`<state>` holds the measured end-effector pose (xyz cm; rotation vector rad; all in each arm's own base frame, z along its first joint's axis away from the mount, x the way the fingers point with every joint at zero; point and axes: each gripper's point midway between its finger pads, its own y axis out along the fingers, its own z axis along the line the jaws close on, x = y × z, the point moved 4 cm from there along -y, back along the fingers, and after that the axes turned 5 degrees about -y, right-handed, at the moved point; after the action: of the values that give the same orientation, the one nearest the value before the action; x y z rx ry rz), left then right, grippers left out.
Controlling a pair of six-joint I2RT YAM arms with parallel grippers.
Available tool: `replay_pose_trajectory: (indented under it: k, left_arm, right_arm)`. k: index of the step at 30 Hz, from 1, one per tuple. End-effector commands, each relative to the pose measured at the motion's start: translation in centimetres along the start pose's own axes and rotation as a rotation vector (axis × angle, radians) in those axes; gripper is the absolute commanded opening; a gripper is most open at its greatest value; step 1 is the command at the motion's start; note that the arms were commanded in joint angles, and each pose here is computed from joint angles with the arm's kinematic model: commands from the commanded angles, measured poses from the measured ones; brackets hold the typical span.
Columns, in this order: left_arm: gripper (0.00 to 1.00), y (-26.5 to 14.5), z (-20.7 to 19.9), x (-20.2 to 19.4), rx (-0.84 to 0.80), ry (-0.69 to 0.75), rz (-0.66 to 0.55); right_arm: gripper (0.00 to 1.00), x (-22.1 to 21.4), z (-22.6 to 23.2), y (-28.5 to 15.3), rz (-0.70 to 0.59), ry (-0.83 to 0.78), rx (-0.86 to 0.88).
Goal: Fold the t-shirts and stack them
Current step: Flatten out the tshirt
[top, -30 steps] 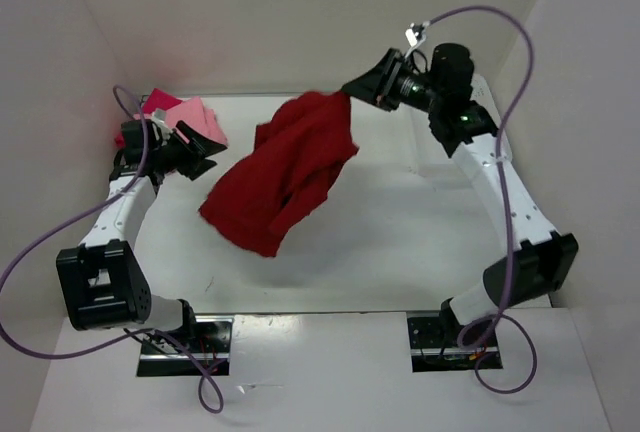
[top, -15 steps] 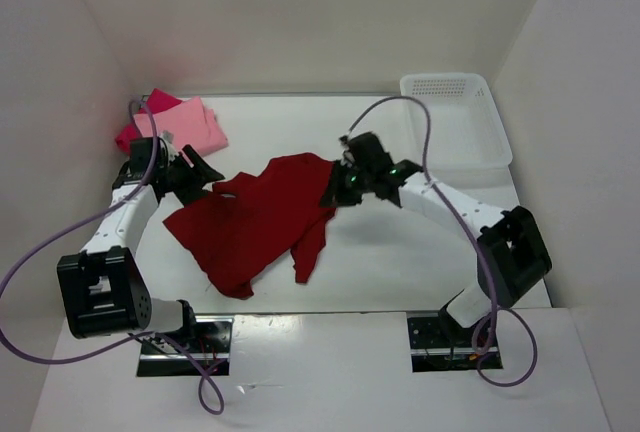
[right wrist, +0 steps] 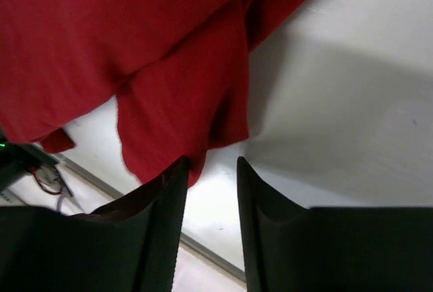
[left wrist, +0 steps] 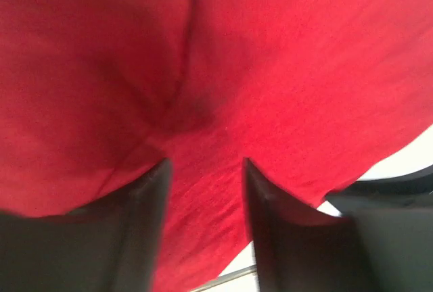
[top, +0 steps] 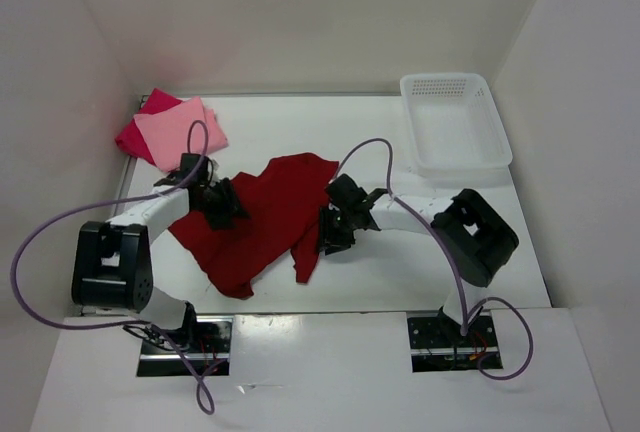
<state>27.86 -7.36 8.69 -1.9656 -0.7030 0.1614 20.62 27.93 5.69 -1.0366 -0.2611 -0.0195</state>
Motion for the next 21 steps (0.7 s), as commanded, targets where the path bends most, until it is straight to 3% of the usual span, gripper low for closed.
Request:
replay_pose_trajectory:
  k: [1,2,3,4,6,7,8,15,21]
  left_arm:
    - [0.50,1.8,-0.1,-1.5,0.031,0.033,0.037]
    - [0.45,2.5,0.2,-1.9,0.047,0.040,0.049]
    - [0.39,2.9,0.0,-2.1,0.044,0.042,0.052]
    - [0.26,3.3,0.3,-2.7,0.055,0.045,0.072]
    - [0.15,4.0,-0.1,-2.7,0.055,0.048,0.082]
    - [0.05,4.1,-0.2,-2.3,0.064,0.049,0.071]
    - [0.01,4.0,-0.6,-1.7,0.061,0.054,0.051]
    - [0.00,3.5,-5.2,5.6,-0.006,0.066,-0.104]
    - [0.00,1.8,-7.6,11.1,-0.030,0.073,-0.196]
  right_arm:
    - [0.36,1.9,2.0,0.6,-0.056,-0.005,0.063]
    - [0.33,1.9,2.0,0.6,-0.056,-0.005,0.064]
    - [0.18,2.2,2.0,0.7,-0.071,-0.007,0.058]
    - [0.11,2.8,2.2,0.3,-0.097,-0.011,0.055]
    - [0.00,3.4,1.6,-0.8,-0.136,0.015,0.015]
    - [0.00,4.2,0.9,-1.4,-0.167,0.021,-0.011]
    - [0.00,5.3,-0.4,-3.0,-0.201,0.054,-0.032]
    - [0.00,11.5,-8.6,-11.1,-0.431,0.221,-0.149]
    - [0.00,13.2,-11.0,-13.3,-0.496,0.246,-0.223]
